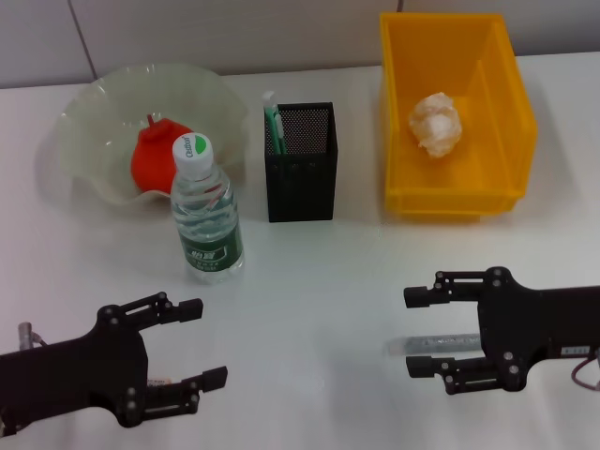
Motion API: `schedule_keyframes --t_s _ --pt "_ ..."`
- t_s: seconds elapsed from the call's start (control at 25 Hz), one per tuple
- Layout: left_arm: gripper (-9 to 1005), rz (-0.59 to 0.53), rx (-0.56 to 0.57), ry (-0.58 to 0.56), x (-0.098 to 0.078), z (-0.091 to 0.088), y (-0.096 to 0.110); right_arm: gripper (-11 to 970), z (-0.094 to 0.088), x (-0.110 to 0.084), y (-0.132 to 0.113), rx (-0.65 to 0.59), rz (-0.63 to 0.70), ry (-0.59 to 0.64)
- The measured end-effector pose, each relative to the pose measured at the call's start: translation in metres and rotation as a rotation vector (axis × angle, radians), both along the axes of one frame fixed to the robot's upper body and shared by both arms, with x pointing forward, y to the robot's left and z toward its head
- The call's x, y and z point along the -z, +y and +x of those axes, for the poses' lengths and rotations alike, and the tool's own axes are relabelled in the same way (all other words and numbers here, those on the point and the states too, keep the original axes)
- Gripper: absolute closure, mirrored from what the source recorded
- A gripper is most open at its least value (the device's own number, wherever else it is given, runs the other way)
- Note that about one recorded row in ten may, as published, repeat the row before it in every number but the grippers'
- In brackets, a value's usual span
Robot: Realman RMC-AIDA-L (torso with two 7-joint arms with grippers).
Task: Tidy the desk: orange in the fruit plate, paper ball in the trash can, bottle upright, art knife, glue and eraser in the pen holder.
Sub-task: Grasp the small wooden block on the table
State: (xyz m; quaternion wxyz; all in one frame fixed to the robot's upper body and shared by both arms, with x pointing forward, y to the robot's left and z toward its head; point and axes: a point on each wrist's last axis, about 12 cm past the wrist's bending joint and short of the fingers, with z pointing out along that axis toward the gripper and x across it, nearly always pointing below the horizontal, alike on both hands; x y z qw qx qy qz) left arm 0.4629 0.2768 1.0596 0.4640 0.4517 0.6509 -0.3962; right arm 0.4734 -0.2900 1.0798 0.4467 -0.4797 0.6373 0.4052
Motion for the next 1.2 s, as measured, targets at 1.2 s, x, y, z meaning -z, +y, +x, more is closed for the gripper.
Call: schedule_keyframes --t_s 1.2 --pt "263 0.696 0.072 0.084 -0.080 0.024 -0.045 229 -0.005 0.020 -0.004 0.047 -0.004 0.008"
